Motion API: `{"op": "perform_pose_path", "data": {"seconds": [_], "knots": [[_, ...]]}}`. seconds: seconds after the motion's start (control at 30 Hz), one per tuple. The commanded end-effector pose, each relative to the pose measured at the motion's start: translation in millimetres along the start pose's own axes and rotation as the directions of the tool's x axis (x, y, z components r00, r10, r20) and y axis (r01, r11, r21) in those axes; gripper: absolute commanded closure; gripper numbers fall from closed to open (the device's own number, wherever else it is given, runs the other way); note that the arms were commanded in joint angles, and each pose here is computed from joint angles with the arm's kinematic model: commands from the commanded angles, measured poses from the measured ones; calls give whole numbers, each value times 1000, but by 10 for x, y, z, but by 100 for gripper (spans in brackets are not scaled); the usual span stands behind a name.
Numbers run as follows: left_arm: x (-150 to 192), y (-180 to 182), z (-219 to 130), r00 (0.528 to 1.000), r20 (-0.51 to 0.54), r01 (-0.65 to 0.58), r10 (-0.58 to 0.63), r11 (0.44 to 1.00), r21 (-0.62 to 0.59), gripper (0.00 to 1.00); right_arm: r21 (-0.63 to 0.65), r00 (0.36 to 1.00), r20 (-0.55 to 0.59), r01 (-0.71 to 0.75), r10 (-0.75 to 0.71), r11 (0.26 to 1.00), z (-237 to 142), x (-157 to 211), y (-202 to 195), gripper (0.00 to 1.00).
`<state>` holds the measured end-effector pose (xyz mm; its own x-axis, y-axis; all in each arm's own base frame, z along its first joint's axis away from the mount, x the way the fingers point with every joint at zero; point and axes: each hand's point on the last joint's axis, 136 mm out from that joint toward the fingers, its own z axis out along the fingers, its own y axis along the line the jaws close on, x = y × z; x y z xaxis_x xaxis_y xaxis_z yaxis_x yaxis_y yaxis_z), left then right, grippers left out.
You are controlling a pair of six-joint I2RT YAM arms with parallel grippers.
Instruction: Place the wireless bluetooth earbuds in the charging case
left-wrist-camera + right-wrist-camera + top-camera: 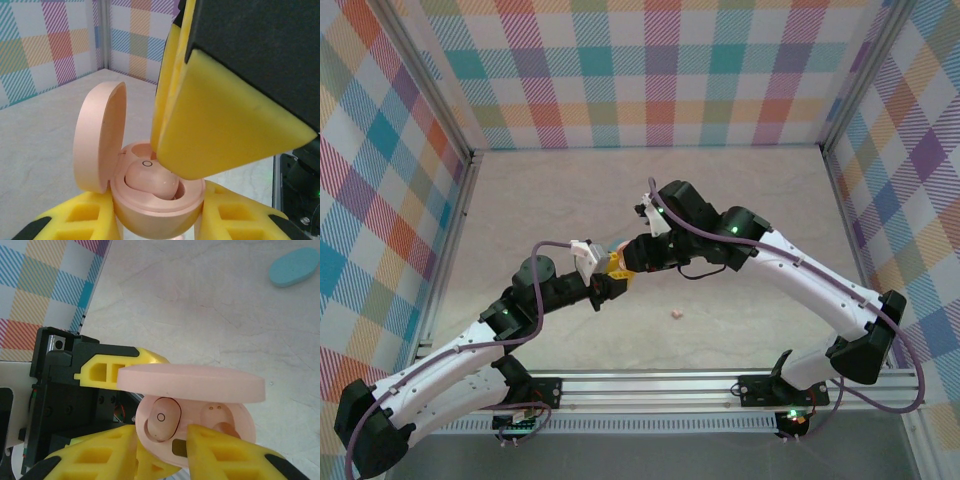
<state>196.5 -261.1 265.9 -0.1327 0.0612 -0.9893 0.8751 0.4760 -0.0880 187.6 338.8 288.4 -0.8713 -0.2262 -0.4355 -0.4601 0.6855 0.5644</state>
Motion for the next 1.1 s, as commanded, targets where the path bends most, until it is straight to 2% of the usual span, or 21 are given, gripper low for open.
{"op": "perform_pose_path", "data": {"seconds": [0.0, 0.23, 0.4, 0.53, 0.63, 0.8, 0.93, 1.07], "knots": [[-141, -32, -20, 998, 59, -21, 21, 1000, 6, 77, 3, 1000, 15, 10, -11, 1000, -105, -32, 59, 67], [-131, -13, -45, 998, 61, -21, 21, 1000, -9, 77, 13, 993, 110, 48, -49, 999, -370, -168, 78, 65], [-144, -41, -76, 998, 61, -33, 33, 999, 0, 78, 69, 984, 175, 29, -40, 997, -614, -263, -131, 64], [-183, -142, -164, 992, 104, -69, 65, 997, 38, 77, 112, 975, 219, -6, -18, 994, -792, -295, -343, 62], [-225, -141, -234, 990, 114, -90, 87, 996, 21, 77, 141, 973, 232, -50, 16, 989, -854, -265, -535, 61], [-237, -109, -275, 992, 74, -102, 102, 995, -6, 78, 197, 984, 153, -116, 86, 973, -660, -10, -888, 61], [-207, -184, -302, 993, 63, -102, 100, 994, 34, 78, 206, 983, 52, -180, 174, 962, -337, 340, -1113, 61], [-136, -277, -357, 990, 71, -126, 120, 989, 78, 78, 185, 971, 3, -237, 240, 954, -130, 562, -1221, 61]]}}
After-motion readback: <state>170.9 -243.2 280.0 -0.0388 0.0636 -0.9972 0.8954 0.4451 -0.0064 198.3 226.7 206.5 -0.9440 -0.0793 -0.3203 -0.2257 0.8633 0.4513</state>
